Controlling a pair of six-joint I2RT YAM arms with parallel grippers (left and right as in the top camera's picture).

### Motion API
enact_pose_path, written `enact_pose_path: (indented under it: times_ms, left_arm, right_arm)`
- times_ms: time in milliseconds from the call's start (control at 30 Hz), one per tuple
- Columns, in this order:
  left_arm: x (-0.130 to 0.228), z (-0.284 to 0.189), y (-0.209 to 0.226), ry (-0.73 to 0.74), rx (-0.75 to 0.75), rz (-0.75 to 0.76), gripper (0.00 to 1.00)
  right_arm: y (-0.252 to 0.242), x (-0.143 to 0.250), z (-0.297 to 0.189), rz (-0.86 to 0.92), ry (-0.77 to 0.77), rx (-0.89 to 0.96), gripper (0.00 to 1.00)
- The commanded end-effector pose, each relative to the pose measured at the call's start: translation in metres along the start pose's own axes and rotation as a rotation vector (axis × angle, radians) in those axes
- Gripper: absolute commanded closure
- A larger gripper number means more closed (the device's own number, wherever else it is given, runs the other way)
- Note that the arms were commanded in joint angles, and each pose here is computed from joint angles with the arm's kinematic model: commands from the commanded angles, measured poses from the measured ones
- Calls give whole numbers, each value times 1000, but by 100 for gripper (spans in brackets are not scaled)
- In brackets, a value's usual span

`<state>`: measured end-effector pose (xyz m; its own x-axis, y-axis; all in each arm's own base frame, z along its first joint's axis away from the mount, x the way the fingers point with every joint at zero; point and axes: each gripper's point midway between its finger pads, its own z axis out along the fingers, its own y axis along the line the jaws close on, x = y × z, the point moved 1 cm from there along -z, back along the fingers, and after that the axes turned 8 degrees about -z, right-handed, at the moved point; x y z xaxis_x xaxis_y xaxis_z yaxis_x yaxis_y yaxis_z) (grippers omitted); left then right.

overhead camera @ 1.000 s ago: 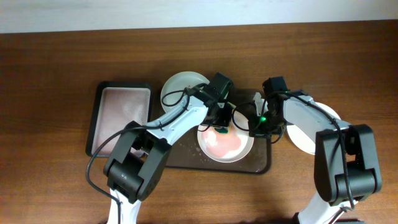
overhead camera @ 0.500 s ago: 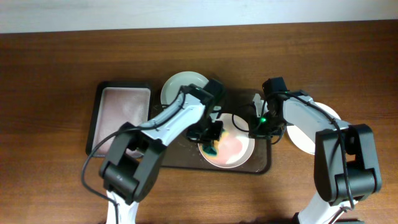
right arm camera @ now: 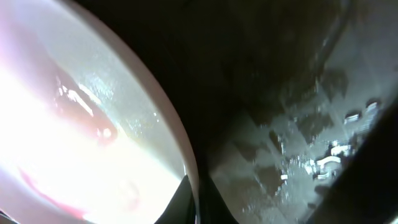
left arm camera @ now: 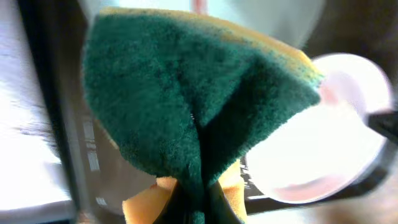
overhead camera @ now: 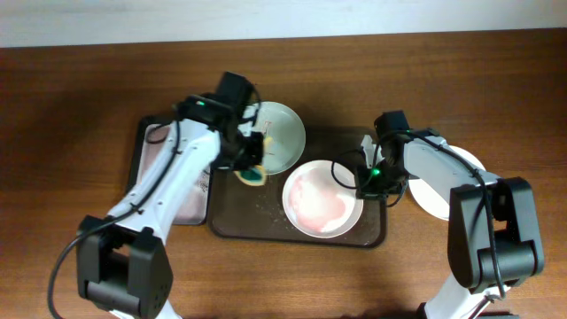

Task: Clean dirty plates on tray and stack at the side

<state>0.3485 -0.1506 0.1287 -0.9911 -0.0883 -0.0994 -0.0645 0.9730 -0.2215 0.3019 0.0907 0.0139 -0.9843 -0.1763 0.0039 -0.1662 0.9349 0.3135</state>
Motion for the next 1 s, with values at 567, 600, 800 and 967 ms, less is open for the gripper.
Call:
enact_pose_path:
  times_ms: [567, 600, 800, 967]
  left_arm:
    - [-40, 29, 165, -154, -149, -35, 100]
    - [-40, 32, 170, -163, -150, -44, 100]
    - [-34, 40, 175, -155, -146, -57, 84]
    - [-33, 41, 172, -150, -128, -56, 34]
  right_arm:
    - [8, -38, -146, -185, -376, 774, 96]
    - [10, -39, -149, -188, -393, 812, 96]
    - [28, -44, -169, -235, -484, 1009, 96]
    - [49, -43, -184, -267, -566, 1135, 96]
